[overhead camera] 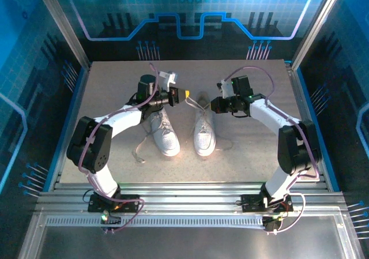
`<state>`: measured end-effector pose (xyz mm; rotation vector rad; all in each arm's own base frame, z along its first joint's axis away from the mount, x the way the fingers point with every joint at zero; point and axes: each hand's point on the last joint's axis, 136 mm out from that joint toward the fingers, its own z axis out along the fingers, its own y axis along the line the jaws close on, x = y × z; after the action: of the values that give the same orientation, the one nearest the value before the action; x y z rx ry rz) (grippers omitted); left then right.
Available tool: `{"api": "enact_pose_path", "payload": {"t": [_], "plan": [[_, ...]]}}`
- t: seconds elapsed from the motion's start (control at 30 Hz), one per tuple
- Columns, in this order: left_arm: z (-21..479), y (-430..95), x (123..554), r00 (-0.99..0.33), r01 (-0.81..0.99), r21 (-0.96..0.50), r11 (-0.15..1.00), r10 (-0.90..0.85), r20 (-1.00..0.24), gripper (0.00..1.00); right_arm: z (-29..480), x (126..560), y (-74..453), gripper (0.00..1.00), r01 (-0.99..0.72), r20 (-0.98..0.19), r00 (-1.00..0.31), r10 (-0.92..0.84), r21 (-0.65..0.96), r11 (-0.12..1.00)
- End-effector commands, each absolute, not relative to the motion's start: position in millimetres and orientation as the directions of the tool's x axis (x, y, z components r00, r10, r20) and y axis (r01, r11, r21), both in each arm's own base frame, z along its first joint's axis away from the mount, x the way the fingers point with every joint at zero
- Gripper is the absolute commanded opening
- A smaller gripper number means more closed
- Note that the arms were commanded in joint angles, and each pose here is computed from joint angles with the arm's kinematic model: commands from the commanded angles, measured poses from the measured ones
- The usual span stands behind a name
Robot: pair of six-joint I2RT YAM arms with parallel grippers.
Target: Tie the shoes
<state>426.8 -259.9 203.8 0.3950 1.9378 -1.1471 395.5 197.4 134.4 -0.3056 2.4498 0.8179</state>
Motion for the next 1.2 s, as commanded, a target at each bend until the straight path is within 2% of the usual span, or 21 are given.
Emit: {"api": "enact_pose_path", "payload": {"t": [0.0,0.53,0.9,1.0,1.17], "plan": [[203.1,-248.0,424.3,-0.592,0.614,-0.558,0.559,-0.142,-0.793,0.0,133.0,399.6,184.3,0.0,-0.384,-0.592,-0.803,-0.071,0.423,0.821],[163.5,-219.7,423.2,-0.651,0.521,-0.592,0.615,-0.162,-0.741,0.0,101.1,392.8,175.9,0.0,-0.443,-0.587,-0.776,-0.231,0.248,0.862],[156.5,-208.7,409.5,-0.658,0.498,-0.59,0.635,-0.166,-0.734,0.0,98.5,395.0,160.1,0.0,-0.43,-0.589,-0.76,-0.277,0.135,0.893],[165.4,-219.0,406.5,-0.656,0.526,-0.59,0.612,-0.15,-0.74,0.0,106.1,393.3,173.0,0.0,-0.49,-0.603,-0.735,-0.31,0.157,0.858],[191.4,-259.9,399.3,-0.603,0.639,-0.51,0.576,-0.036,-0.797,0.0,126.0,396.3,198.1,0.0,-0.588,-0.633,-0.679,-0.373,0.164,0.792]]}}
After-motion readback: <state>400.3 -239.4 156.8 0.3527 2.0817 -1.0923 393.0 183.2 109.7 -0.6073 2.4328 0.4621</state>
